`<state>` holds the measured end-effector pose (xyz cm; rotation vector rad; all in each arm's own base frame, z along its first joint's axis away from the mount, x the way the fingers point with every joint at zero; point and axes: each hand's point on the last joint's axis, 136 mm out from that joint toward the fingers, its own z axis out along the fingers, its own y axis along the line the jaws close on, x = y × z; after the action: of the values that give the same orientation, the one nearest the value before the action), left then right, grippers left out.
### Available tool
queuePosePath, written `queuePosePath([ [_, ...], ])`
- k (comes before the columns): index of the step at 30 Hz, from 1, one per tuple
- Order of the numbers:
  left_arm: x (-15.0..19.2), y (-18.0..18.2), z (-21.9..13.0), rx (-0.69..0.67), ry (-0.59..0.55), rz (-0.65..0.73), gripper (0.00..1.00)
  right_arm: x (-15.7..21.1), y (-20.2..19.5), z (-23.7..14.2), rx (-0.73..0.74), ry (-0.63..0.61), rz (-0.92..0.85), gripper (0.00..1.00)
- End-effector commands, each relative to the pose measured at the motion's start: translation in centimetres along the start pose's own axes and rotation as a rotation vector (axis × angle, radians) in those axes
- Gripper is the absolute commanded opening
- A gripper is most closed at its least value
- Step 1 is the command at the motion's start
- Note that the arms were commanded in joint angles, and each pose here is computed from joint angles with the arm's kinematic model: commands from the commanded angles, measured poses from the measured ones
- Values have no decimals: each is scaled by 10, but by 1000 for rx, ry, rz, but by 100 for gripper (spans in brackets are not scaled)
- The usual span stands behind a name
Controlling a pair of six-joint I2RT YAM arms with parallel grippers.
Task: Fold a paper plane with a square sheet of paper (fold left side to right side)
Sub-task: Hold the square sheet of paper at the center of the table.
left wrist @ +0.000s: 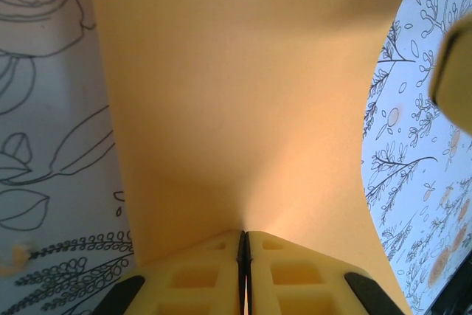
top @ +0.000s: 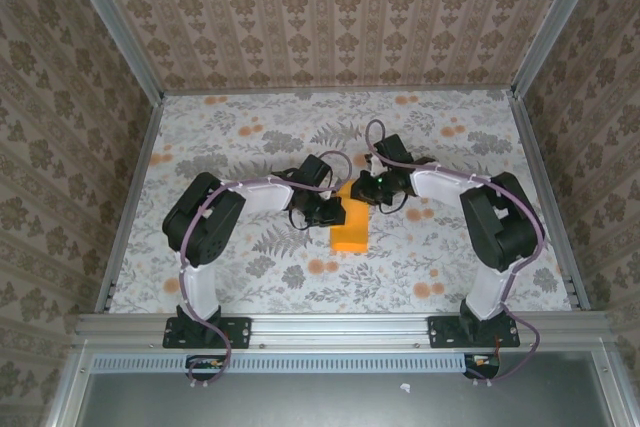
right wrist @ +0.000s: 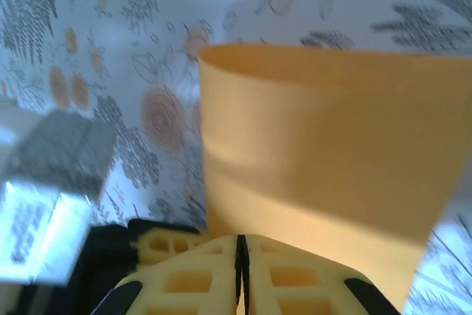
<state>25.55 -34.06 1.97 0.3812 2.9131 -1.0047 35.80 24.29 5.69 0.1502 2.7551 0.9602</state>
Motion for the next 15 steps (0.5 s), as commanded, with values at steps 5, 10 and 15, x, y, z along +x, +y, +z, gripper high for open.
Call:
queuePosePath([
  [5, 22, 19, 6, -78, 58, -36, 11, -16, 6, 26, -27, 38, 5, 11],
  [10, 22, 18, 5, -74, 59, -32, 11, -12, -17, 41, 59, 74, 39, 11],
  [15, 26, 16, 3, -63, 65, -26, 11, -4, -40, 48, 152, 117, 73, 10],
])
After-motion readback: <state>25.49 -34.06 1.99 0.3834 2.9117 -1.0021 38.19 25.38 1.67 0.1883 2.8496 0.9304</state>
